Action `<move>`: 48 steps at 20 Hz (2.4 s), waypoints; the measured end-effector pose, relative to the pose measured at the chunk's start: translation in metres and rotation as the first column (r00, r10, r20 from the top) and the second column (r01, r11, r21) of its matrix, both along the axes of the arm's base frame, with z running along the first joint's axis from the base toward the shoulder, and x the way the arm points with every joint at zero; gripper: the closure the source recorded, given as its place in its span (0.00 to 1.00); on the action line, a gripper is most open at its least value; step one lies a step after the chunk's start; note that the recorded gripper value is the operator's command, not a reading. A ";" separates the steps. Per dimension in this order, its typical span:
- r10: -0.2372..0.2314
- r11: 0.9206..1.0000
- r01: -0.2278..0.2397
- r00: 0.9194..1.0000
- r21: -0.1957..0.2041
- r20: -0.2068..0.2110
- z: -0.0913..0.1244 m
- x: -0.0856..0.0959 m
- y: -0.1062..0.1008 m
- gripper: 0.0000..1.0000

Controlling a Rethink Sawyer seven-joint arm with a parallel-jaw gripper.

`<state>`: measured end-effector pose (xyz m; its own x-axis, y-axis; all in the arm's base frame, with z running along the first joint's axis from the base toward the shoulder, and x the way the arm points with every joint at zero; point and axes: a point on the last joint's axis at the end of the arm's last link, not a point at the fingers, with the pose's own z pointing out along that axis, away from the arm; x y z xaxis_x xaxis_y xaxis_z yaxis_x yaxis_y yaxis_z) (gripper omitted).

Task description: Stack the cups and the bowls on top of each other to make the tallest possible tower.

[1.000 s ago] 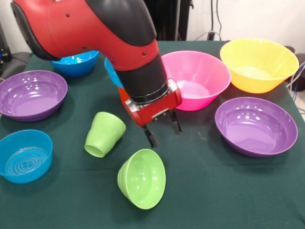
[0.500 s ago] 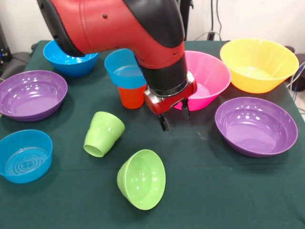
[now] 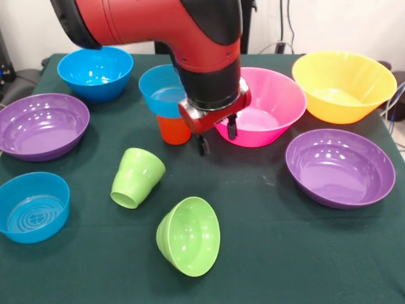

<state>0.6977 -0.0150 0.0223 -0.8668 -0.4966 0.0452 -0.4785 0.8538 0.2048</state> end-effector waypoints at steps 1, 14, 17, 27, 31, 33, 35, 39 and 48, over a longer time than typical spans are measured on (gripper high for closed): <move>-0.003 1.000 0.003 1.000 -0.006 0.003 0.004 0.001 -0.003 0.00; -0.053 0.999 0.053 0.998 0.013 0.039 0.039 0.019 -0.005 0.00; -0.054 0.999 0.053 0.997 0.006 0.052 0.047 0.023 -0.007 0.00; -0.081 0.997 0.081 0.992 0.001 0.093 0.057 0.029 -0.028 0.00; -0.100 0.995 0.100 0.985 0.007 0.141 0.058 0.036 -0.038 0.00; -0.116 0.993 0.115 0.976 0.017 0.183 0.060 0.043 -0.045 0.00; -0.127 0.992 0.125 0.969 0.024 0.212 0.062 0.048 -0.049 0.00; -0.140 0.990 0.136 0.959 0.032 0.247 0.065 0.055 -0.055 0.00; -0.139 0.990 0.141 0.940 0.015 0.311 0.064 0.068 -0.070 0.00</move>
<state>0.7656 -0.0852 0.0859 -0.8992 -0.3698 -0.2340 -0.3926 0.9179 0.0582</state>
